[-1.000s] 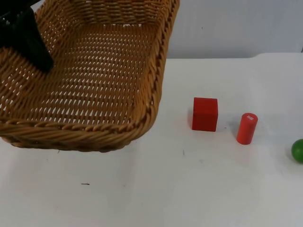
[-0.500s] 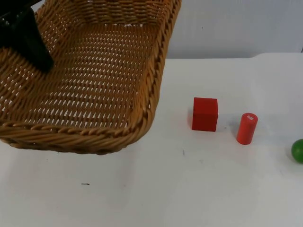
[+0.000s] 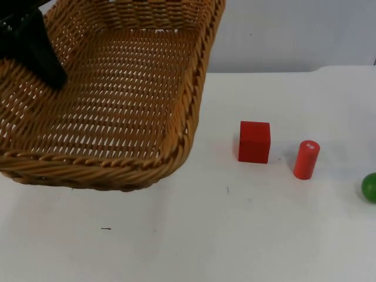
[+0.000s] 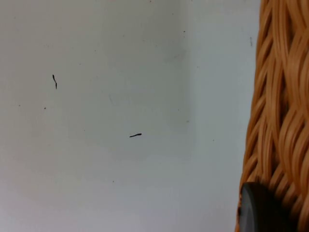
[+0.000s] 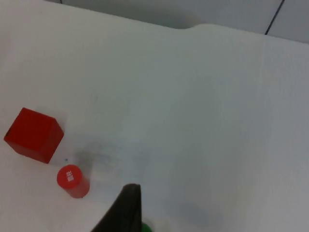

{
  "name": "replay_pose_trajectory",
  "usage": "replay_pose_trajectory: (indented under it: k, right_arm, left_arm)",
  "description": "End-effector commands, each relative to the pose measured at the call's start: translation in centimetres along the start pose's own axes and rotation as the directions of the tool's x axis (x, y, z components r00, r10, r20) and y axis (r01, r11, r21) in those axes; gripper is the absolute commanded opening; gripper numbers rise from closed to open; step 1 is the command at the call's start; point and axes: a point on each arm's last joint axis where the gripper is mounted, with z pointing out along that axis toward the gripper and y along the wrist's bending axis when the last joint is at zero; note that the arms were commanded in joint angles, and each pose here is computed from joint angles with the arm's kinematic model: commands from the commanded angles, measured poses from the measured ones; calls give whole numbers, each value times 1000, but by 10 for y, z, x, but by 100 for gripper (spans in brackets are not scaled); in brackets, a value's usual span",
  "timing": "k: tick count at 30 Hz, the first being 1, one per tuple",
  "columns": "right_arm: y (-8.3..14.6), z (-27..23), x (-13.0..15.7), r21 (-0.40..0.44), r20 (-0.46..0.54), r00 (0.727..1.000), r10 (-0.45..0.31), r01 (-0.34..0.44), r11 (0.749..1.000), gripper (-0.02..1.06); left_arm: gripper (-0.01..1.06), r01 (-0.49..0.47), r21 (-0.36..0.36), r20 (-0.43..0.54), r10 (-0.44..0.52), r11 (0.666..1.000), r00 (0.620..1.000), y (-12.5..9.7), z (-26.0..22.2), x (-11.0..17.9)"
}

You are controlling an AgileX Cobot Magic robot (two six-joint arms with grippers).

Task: Pick up the basket with the left hand and place the object to the left of the red cylinder into the basket with the right hand.

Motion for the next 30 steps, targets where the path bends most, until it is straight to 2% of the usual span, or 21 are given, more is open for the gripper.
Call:
replay_pose_trajectory:
  k: [1,8,16,20,21,26,27,30]
  right_arm:
    - [-3,7,-10,-2,-11,1000,-3,3,1000,105]
    - [-8,47,-25,-36,-140,990,-5,0,999,105]
    - [-4,91,-35,-78,-228,973,-32,14,997,105]
    - [15,118,-41,-155,-245,952,-183,148,977,105]
    - [15,118,-41,-155,-245,952,-183,148,977,105]
    - [45,153,-39,-256,-247,899,-362,300,919,105]
    - [45,153,-39,-256,-247,899,-362,300,919,105]
    - [64,174,-35,-313,-247,858,-450,369,875,105]
  left_arm:
    - [0,0,38,21,-1,999,1000,-6,-5,1]
    - [0,0,38,21,-1,999,1000,-6,-5,1]
    - [0,0,38,21,-1,999,1000,-6,-5,1]
    - [0,3,39,21,-4,999,1000,-7,-5,1]
    - [0,3,39,21,-4,999,1000,-7,-5,1]
    - [0,23,40,20,-24,999,1000,-7,-5,1]
    - [0,23,40,20,-24,999,1000,-7,-5,1]
    - [0,28,40,20,-28,999,999,-7,-5,1]
